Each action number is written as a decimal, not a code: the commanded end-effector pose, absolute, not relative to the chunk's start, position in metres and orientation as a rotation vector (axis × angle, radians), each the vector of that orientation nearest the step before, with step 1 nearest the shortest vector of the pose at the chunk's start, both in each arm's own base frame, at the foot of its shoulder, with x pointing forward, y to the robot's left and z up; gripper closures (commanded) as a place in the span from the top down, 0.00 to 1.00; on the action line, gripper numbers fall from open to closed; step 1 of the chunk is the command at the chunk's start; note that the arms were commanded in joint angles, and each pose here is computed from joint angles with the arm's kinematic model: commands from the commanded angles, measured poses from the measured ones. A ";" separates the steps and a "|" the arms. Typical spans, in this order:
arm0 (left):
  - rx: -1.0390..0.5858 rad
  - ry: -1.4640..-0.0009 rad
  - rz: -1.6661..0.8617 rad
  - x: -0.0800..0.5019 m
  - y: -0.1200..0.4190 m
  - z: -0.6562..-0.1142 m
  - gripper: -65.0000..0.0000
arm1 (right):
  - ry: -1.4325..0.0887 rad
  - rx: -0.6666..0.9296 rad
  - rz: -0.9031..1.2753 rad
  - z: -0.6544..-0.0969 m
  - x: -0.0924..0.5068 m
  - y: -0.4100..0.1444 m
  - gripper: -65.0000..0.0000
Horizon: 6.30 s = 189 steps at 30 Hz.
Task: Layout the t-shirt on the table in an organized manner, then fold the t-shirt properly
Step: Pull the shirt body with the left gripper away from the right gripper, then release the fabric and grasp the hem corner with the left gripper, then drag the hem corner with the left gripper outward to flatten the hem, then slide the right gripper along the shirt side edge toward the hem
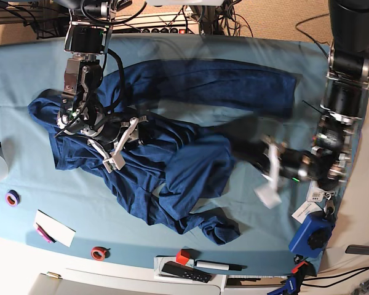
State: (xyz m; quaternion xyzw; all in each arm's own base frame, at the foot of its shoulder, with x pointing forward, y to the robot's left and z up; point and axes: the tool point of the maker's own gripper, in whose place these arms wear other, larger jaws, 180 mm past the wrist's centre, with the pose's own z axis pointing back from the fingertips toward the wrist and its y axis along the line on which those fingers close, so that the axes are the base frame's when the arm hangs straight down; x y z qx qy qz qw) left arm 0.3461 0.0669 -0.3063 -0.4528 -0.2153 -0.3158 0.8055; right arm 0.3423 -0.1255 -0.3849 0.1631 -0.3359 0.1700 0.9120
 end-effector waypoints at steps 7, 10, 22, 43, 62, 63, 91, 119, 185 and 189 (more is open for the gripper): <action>-0.937 -0.697 -0.528 0.382 0.130 -0.258 0.00 | -0.883 0.327 0.342 -0.346 0.378 -0.129 0.45; -0.918 -0.695 -0.473 0.375 0.151 -0.267 0.00 | -0.936 0.326 0.347 -0.329 0.393 -0.128 0.45; -0.920 -0.548 -0.366 0.323 0.166 -0.327 0.00 | -1.008 0.368 0.352 -0.297 0.413 -0.121 0.45; -0.844 -0.527 -0.359 0.317 0.197 -0.327 0.41 | -0.932 0.296 0.356 -0.314 0.406 -0.135 0.45; -0.641 -1.018 -0.425 0.453 0.134 -0.258 0.42 | -0.884 0.312 0.346 -0.333 0.390 -0.133 0.45; -0.617 -1.033 -0.423 0.462 0.126 -0.254 0.42 | -0.877 0.312 0.346 -0.336 0.388 -0.134 0.45; -0.329 -0.867 -0.439 0.498 0.065 -0.364 0.32 | -0.865 0.314 0.341 -0.343 0.381 -0.134 0.45; -0.325 -0.984 -0.535 0.513 0.023 -0.338 0.50 | -0.863 0.316 0.341 -0.344 0.381 -0.133 0.45; -0.266 -0.962 -0.439 0.499 0.147 -0.352 0.27 | -1.000 0.082 0.137 -0.314 0.482 -0.189 0.59; -0.265 -0.963 -0.441 0.499 0.147 -0.352 0.27 | -0.916 0.127 0.107 -0.335 0.495 -0.186 0.59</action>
